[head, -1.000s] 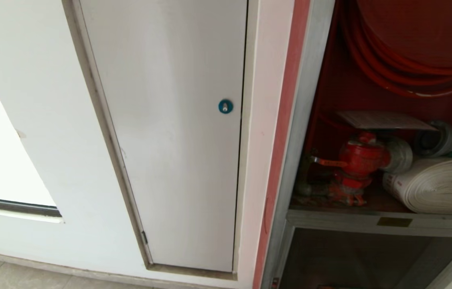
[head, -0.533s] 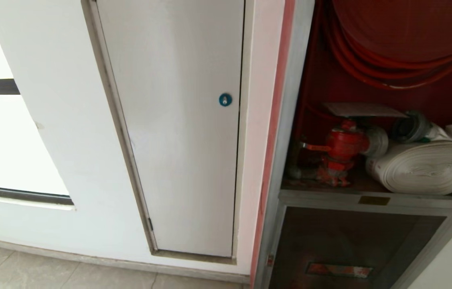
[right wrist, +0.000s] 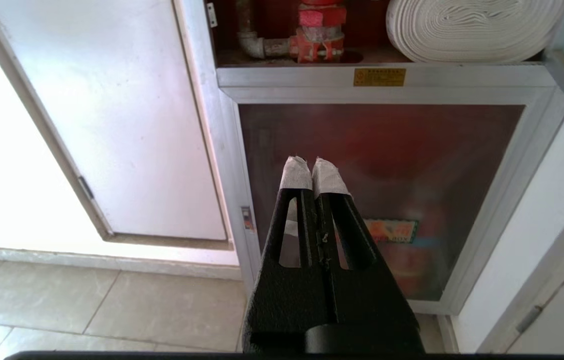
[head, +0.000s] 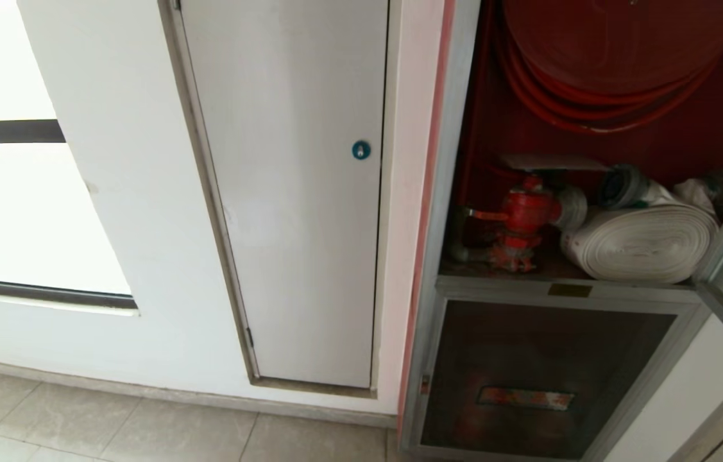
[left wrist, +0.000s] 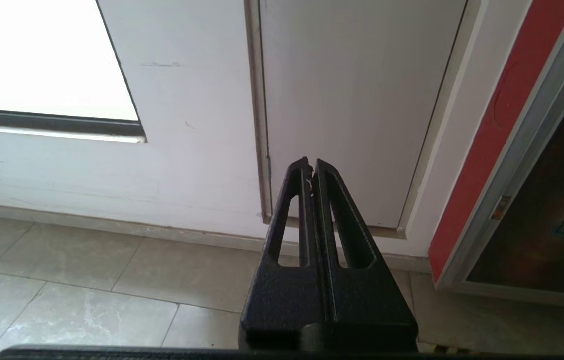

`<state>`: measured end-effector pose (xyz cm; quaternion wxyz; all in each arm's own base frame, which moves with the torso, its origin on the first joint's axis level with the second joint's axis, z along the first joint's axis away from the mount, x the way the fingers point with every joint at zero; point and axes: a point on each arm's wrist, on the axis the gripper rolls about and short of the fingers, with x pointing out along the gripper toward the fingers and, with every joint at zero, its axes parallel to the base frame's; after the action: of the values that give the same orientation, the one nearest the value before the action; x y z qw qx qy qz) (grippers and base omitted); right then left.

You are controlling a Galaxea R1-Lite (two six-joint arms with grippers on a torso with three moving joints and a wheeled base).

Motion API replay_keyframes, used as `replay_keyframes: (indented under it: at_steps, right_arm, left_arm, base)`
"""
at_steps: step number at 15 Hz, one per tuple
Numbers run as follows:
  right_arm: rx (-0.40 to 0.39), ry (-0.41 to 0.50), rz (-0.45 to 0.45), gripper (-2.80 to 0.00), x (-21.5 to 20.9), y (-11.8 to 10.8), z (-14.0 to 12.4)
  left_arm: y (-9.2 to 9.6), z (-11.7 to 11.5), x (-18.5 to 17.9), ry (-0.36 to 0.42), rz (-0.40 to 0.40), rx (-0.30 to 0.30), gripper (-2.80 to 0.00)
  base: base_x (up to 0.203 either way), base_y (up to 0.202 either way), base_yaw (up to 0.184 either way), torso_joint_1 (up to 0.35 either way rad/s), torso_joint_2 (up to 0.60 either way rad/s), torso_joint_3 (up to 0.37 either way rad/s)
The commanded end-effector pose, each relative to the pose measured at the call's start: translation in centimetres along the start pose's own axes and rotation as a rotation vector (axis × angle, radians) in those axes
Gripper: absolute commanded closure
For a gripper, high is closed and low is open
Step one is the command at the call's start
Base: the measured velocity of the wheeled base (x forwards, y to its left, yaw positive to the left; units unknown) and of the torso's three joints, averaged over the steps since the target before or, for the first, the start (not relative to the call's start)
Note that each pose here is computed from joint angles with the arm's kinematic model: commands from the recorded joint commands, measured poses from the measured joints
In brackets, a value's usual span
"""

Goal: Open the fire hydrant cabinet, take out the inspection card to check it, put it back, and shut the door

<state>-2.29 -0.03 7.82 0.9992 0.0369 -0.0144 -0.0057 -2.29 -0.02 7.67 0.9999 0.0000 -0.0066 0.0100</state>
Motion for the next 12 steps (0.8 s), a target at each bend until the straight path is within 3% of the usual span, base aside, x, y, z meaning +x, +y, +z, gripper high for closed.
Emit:
replay_keyframes:
  at_steps: [1, 8, 12]
  right_arm:
    - [0.002, -0.002, 0.000, 0.00, -0.01, 0.00, 0.00]
    - [0.000, -0.002, 0.000, 0.00, -0.01, 0.00, 0.00]
    - [0.002, -0.002, 0.000, 0.00, -0.01, 0.00, 0.00]
  left_arm:
    - [0.00, -0.16, 0.05, 0.007, 0.001, 0.000, 0.00]
    - [0.00, -0.17, 0.05, 0.007, 0.001, 0.000, 0.00]
    - [0.00, -0.17, 0.05, 0.006, 0.001, 0.000, 0.00]
  base:
    - [-0.195, 0.000, 0.000, -0.002, 0.00, 0.007]
    - [-0.181, 0.000, 0.001, 0.000, 0.00, 0.002]
    - [0.000, 0.000, 0.000, 0.000, 0.00, 0.000]
